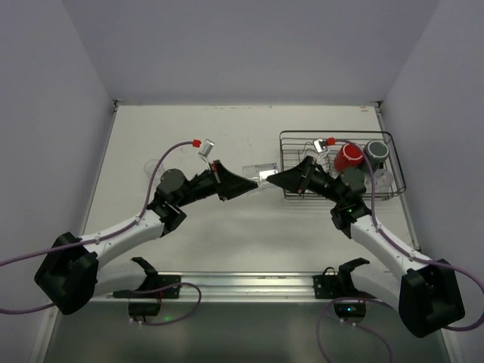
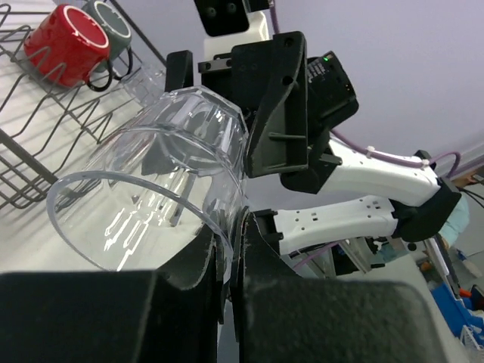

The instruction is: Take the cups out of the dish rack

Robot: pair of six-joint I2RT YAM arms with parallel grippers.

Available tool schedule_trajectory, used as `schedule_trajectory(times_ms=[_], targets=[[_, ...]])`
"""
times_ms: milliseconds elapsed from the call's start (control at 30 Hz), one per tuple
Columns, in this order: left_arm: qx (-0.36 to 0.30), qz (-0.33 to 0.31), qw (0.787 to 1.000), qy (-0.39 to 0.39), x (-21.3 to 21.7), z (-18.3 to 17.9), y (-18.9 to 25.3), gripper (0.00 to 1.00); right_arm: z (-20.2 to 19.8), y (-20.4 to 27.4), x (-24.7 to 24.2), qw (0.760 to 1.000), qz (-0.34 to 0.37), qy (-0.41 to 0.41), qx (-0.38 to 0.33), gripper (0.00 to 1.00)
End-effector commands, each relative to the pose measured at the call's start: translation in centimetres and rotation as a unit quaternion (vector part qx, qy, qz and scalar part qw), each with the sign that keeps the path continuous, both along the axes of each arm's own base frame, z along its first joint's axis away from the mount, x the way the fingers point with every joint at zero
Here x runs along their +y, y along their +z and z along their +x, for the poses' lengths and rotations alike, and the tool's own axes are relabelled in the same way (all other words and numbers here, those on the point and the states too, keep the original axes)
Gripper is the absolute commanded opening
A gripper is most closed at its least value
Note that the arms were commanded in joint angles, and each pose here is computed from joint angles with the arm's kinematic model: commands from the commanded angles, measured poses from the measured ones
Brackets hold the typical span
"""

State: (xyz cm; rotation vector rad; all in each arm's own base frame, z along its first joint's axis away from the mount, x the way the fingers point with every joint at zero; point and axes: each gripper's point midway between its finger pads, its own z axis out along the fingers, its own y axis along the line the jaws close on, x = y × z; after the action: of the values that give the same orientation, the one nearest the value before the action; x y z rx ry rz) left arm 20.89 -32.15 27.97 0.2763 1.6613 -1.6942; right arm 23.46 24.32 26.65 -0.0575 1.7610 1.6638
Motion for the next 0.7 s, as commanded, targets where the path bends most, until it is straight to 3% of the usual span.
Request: schedule_trajectory(times_ms=[0, 33, 67, 133, 200, 267, 467, 600, 667], targets=[[-0.058, -0.014, 0.998, 0.034, 0.6, 0.3, 2.4, 0.00, -1.0, 1.0, 0.9, 0.999, 0.019, 0.025, -0.026, 0.61], [-0.071, 0.003, 0.995, 0.072, 1.1, 1.5, 2.3, 0.00, -0.9, 0.7, 0.9, 0.999, 0.017, 0.022, -0.022, 0.71], [-0.040, 0.056, 0.993, 0.095, 1.5, 2.4, 0.1, 0.00, -0.9, 0.5, 0.8, 0.999, 0.013, 0.020, -0.021, 0.81], [-0.065, 0.111, 0.975, 0.182, 3.3, 5.2, 1.3, 0.00, -0.7, -0.4, 0.6, 1.000, -0.011, 0.006, -0.017, 0.99], [-0.025, 0.221, 0.950, 0.219, 5.0, 6.6, -2.3, 0.00, 0.2, -1.0, 0.0, 0.998, -0.047, -0.027, -0.035, 0.99], [-0.014, 0.325, 0.907, 0.269, 7.9, 8.0, -3.4, 0.00, 0.9, -1.9, -1.1, 0.994, -0.090, -0.067, -0.017, 0.99], [0.024, 0.524, 0.798, 0.295, 12.9, 10.4, -8.9, 0.00, 1.1, -3.0, -3.4, 0.978, -0.165, -0.123, -0.040, 0.99], [0.055, 0.585, 0.755, 0.291, 15.1, 12.3, -12.4, 0.00, 0.9, -3.5, -4.1, 0.973, -0.183, -0.134, -0.048, 0.99], [0.075, 0.593, 0.754, 0.274, 15.8, 12.8, -13.7, 0.00, 0.6, -4.1, -4.2, 0.972, -0.189, -0.133, -0.046, 0.99]])
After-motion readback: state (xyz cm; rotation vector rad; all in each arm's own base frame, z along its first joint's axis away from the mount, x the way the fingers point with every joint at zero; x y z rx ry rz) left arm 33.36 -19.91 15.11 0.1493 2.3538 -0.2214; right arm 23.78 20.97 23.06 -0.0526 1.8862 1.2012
